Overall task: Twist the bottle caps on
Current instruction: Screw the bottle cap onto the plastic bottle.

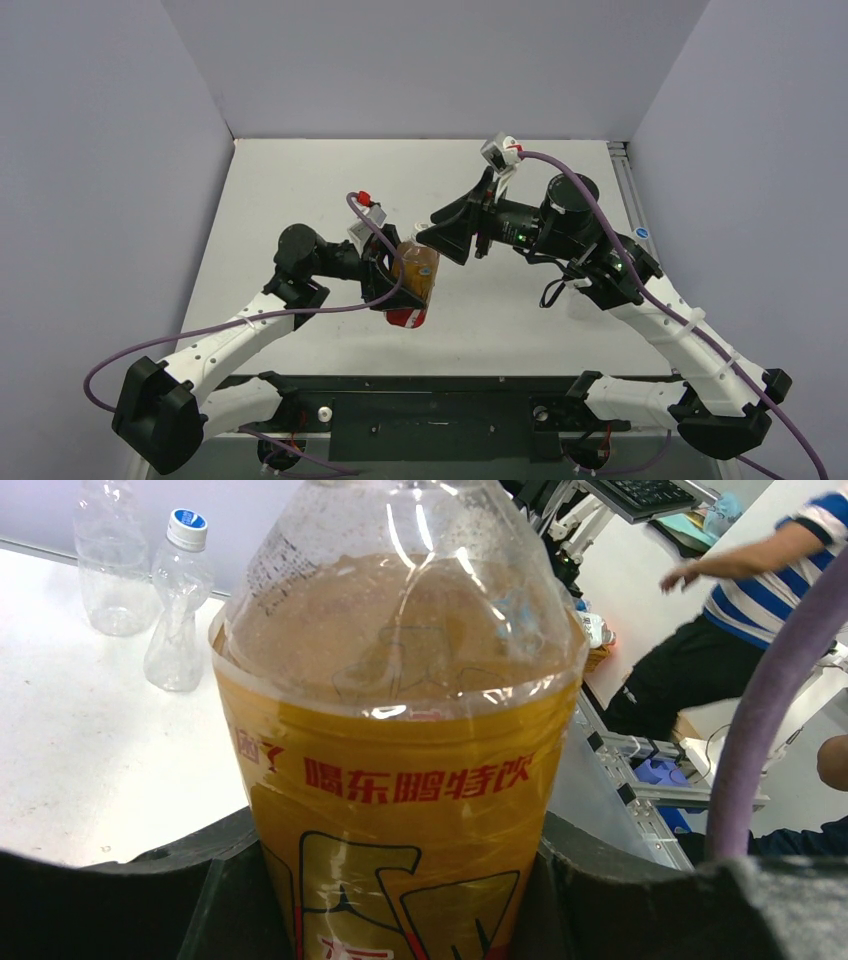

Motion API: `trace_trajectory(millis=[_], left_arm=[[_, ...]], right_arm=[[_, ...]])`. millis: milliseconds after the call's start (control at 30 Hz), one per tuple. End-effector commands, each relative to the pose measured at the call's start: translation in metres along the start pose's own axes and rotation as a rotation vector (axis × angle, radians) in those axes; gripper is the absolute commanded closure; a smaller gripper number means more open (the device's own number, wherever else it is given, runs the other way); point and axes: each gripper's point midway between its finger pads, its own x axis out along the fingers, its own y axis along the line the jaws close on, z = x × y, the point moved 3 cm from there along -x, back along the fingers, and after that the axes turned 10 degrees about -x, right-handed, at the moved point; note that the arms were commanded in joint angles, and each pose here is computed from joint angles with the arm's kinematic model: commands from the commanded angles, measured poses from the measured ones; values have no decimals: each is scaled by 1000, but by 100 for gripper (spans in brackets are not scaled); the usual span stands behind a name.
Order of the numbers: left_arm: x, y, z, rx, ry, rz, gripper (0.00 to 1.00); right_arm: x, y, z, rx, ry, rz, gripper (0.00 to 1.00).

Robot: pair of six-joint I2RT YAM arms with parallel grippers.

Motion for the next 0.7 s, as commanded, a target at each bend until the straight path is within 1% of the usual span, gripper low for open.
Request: trace_trajectory(millis=[0, 100, 200, 333, 433, 467, 500, 600, 633, 667], left_arm=[[4, -12, 15, 79, -1, -33, 100], [4, -11, 14, 77, 0, -29, 100], [5, -10, 15, 76, 0, -25, 100], [5, -7, 14, 68, -1, -18, 100], [5, -6, 14, 71, -4, -12, 100], [5, -5, 14, 68, -7, -6, 100], [5, -4, 14, 71, -8, -3, 100], [5, 0, 16, 66, -19, 21, 100], [6, 3, 20, 86, -34, 39, 100], [6, 8, 20, 65, -41, 77, 100]], right_arm=[[-1, 8, 17, -22, -55, 47, 47], [1, 7, 17, -17, -56, 48, 53], [2, 8, 17, -14, -56, 56, 55], [3, 7, 17, -9, -62, 45, 61], [3, 5, 16, -2, -61, 32, 74], [3, 5, 15, 1, -57, 29, 75], [3, 5, 15, 0, -53, 28, 80], [2, 4, 10, 4, -34, 8, 85], [1, 4, 8, 9, -21, -1, 88], [1, 2, 9, 13, -21, -30, 90]])
